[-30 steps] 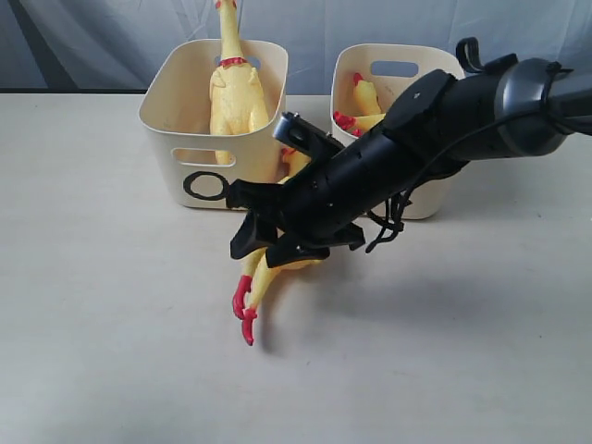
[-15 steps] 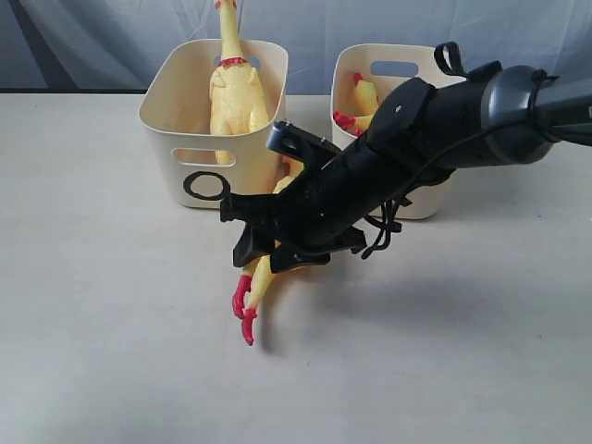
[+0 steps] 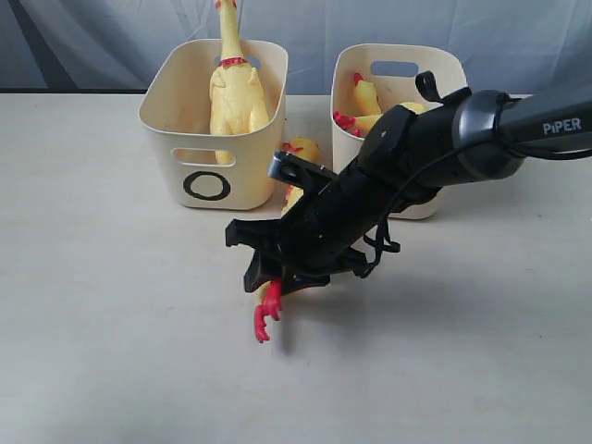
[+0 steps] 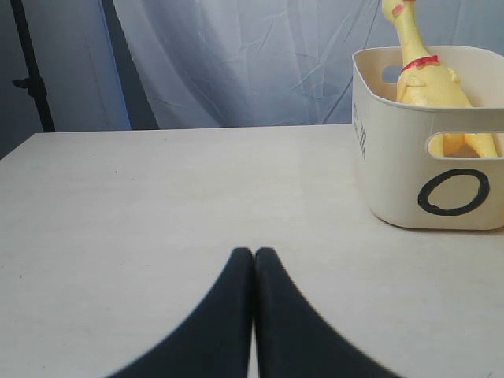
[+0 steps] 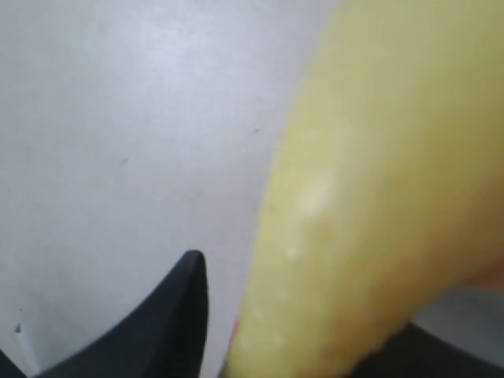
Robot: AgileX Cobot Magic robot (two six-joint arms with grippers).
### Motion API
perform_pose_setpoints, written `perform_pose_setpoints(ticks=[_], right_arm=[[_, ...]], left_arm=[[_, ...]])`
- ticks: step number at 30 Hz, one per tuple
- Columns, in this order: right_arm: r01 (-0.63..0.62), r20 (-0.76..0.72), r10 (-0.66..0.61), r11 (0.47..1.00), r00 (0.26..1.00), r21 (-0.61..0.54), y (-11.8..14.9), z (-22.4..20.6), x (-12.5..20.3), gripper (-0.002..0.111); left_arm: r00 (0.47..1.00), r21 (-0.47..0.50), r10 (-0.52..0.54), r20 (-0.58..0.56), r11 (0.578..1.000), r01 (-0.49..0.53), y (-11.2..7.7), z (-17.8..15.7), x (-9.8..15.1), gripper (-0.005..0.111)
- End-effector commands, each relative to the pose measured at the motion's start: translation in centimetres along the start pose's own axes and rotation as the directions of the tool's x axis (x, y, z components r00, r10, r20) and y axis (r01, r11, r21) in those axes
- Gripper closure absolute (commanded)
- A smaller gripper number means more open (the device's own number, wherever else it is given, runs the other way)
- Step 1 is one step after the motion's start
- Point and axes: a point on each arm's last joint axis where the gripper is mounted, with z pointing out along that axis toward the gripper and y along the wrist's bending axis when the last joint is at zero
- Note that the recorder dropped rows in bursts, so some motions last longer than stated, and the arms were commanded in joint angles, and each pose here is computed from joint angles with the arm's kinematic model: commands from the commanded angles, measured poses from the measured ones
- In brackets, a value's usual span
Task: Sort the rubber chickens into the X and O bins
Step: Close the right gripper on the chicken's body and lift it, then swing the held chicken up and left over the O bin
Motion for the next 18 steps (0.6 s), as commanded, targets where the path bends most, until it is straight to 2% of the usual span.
perform_pose_setpoints(ticks=[1, 3, 11, 18], right_arm=[[0.005, -0.015, -0.005, 1.000, 1.000, -0.007, 0.2, 0.0, 0.1, 0.097], [0.005, -0.028, -0.005, 1.000, 1.000, -0.012, 0.2, 0.0, 0.2, 0.109], [0.021, -0.092, -0.024, 0.999, 0.995, -0.029, 0.4, -0.2, 0.8, 0.109], [0.101, -0.068, -0.103, 0.994, 0.992, -0.027, 1.5, -2.3, 1.0, 0.109]], left_arm=[[1.000, 0.002, -0.004, 0.012, 1.000, 0.004, 0.0, 0.0, -0.1, 0.107], [1.000, 0.002, -0.004, 0.012, 1.000, 0.004, 0.0, 0.0, -0.1, 0.107], [1.000, 0.002, -0.004, 0.012, 1.000, 0.004, 0.0, 0.0, -0.1, 0.107], [1.000, 0.002, -0.004, 0.012, 1.000, 0.004, 0.0, 0.0, -0.1, 0.107]])
